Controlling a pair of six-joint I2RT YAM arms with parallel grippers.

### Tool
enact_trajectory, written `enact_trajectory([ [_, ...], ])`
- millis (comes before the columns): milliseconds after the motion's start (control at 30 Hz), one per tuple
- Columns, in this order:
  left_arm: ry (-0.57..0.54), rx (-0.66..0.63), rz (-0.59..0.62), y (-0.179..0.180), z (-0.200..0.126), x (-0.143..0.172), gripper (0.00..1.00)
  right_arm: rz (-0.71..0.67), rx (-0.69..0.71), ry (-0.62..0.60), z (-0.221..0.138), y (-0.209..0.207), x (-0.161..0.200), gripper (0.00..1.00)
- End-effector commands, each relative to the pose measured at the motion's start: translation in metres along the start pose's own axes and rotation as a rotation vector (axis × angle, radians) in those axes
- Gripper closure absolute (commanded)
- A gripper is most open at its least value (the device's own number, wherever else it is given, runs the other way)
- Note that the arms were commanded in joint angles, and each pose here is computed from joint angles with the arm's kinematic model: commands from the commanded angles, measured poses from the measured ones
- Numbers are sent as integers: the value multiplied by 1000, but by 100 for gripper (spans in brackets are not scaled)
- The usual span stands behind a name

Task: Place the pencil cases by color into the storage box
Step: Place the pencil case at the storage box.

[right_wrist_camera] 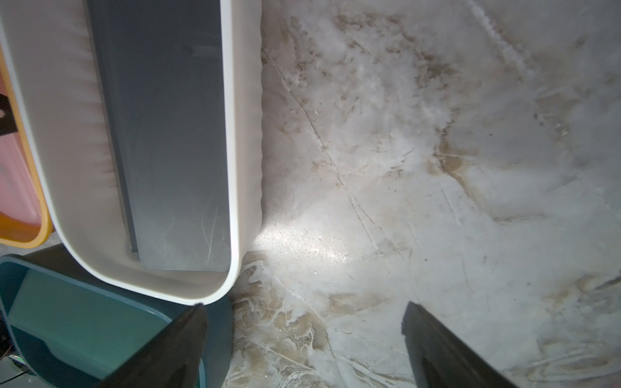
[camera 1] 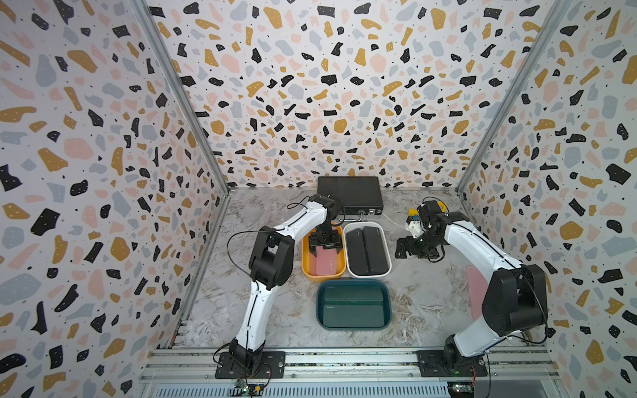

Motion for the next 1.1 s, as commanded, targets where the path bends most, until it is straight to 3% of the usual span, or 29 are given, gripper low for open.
enact_trajectory([
  [0,24,1,1,-2,4,1,20,-3,-1,16,1,-2,2,4],
  [900,74,-26,1,2,25,2,14,-4,-14,25,7,-1,0,4],
  [933,75,-27,0,2,25,2,13,-5,-14,24,7,-1,0,4],
  [967,76,-25,2,2,26,1,1,-6,-14,25,7,-1,0,4],
  [1067,80,-25,2,1,28,1,0,-4,-14,25,7,-1,0,4],
])
Point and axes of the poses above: each gripper's point midway between its finger pads, its own z axis out along the fingers, its own y axis along the line the jaws close on, x = y × z, the point moved 8 cm from there along -z, back along the fingers, and after that the axes turned 9 degrees about z, right-handed, at the moved point
